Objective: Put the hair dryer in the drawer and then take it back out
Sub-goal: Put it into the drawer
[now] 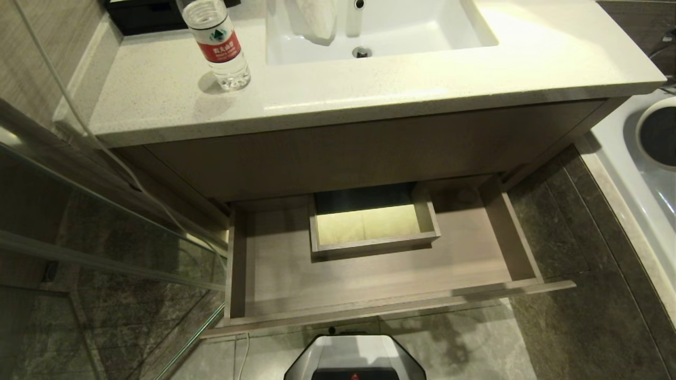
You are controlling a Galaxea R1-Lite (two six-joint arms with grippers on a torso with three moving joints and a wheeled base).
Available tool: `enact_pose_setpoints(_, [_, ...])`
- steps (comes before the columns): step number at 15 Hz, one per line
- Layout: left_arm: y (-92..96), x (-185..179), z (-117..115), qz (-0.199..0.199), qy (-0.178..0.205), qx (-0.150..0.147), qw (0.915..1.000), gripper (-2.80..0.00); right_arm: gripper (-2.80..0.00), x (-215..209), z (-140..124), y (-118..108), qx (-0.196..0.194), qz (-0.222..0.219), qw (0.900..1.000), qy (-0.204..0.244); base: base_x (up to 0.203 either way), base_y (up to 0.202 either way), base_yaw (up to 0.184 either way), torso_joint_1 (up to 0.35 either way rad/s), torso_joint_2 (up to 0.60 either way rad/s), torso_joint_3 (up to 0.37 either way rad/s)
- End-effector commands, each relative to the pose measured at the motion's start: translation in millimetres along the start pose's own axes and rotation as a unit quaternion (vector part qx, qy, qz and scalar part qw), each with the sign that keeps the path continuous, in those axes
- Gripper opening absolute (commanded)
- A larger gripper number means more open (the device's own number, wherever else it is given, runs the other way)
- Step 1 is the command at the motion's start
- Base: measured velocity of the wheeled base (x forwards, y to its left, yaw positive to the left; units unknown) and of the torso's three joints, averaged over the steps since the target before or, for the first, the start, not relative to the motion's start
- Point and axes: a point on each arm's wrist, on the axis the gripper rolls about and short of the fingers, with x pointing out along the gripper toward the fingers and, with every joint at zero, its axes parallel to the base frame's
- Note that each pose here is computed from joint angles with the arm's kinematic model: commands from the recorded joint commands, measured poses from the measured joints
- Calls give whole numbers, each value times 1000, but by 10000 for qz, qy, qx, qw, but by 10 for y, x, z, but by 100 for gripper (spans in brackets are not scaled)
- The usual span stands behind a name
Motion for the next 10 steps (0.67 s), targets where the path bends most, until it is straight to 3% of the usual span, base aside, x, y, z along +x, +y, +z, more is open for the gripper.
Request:
enact_pose_setpoints(1, [0,1,1,2,5,3,10000,-280,-280,32,-28,-2,23,37,10000,79,0,0,0,-155,280,127])
enact_pose_setpoints(10, [0,1,1,2,5,-4,10000,-280,-280,119,-122,-1,54,58,9999,134,0,0,0,-178,320,140])
